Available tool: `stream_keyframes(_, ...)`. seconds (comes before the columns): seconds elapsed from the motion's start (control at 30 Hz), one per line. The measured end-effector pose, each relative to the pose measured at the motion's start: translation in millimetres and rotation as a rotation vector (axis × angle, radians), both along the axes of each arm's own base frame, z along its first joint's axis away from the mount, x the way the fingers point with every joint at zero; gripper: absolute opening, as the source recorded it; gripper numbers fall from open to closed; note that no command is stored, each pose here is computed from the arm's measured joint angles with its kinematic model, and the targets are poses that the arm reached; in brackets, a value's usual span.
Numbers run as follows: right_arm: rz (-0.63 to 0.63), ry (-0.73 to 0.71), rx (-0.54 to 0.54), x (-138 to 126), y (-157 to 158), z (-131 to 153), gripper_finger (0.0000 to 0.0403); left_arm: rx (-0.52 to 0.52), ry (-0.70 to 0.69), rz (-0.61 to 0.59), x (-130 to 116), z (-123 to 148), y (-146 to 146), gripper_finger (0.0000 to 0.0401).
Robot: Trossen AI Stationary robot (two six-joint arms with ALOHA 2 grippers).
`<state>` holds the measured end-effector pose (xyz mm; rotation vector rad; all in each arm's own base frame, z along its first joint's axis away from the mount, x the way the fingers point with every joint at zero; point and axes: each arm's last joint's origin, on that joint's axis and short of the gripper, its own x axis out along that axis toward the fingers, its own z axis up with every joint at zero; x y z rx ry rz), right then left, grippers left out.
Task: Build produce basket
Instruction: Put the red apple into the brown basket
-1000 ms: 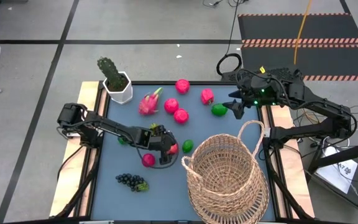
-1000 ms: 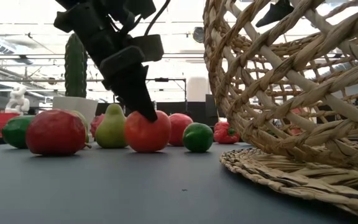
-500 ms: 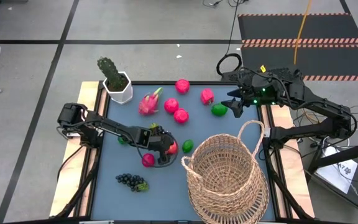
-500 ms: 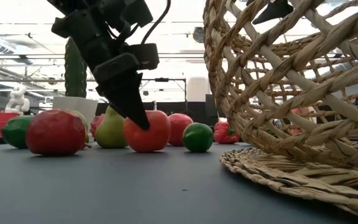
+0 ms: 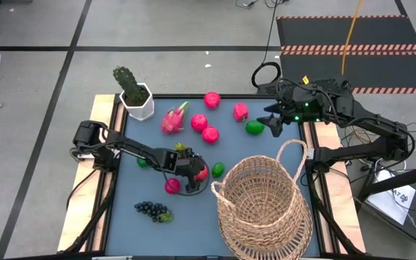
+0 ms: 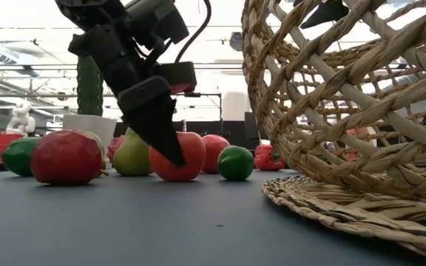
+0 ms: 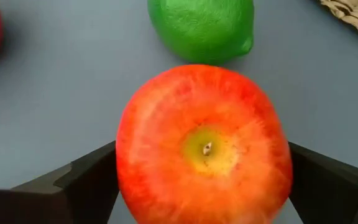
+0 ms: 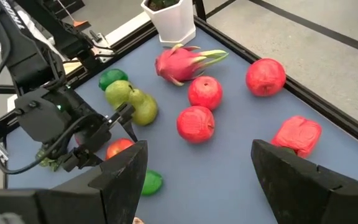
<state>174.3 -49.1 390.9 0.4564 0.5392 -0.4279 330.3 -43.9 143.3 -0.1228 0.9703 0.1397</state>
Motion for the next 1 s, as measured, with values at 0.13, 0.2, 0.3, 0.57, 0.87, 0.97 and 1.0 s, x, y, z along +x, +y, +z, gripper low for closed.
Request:
stream_keyframes(0.13, 0.007, 0.0, 0.0, 0, 1, 0, 0.0283, 0.008, -0.004, -0.017, 0, 2, 0, 0.0343)
stream_keyframes(0.2, 0.007, 0.0, 0.0, 0, 1, 0, 0.0283, 0.009, -0.007, -0.021, -2, 5, 0, 0.0325)
stream_keyframes(0.3, 0.005, 0.0, -0.001, 0, 1, 0, 0.0283, 0.005, -0.034, -0.022, -2, 12, 0, 0.0319)
stream_keyframes(0.57, 0.003, 0.002, -0.002, 0, 1, 0, 0.0283, -0.006, -0.098, -0.017, -11, 41, 2, 0.0354)
stream_keyframes(0.87, 0.01, 0.012, -0.004, 0, 1, -1, 0.0283, -0.039, -0.277, 0.004, -39, 103, 8, 0.0323)
stream_keyframes(0.97, 0.012, 0.017, -0.004, 0, 1, -1, 0.0283, -0.072, -0.349, 0.049, -49, 124, 14, 0.0328)
stream_keyframes(1.0, 0.012, 0.017, -0.004, -1, 1, -1, 0.0283, -0.077, -0.368, 0.06, -51, 132, 16, 0.0333)
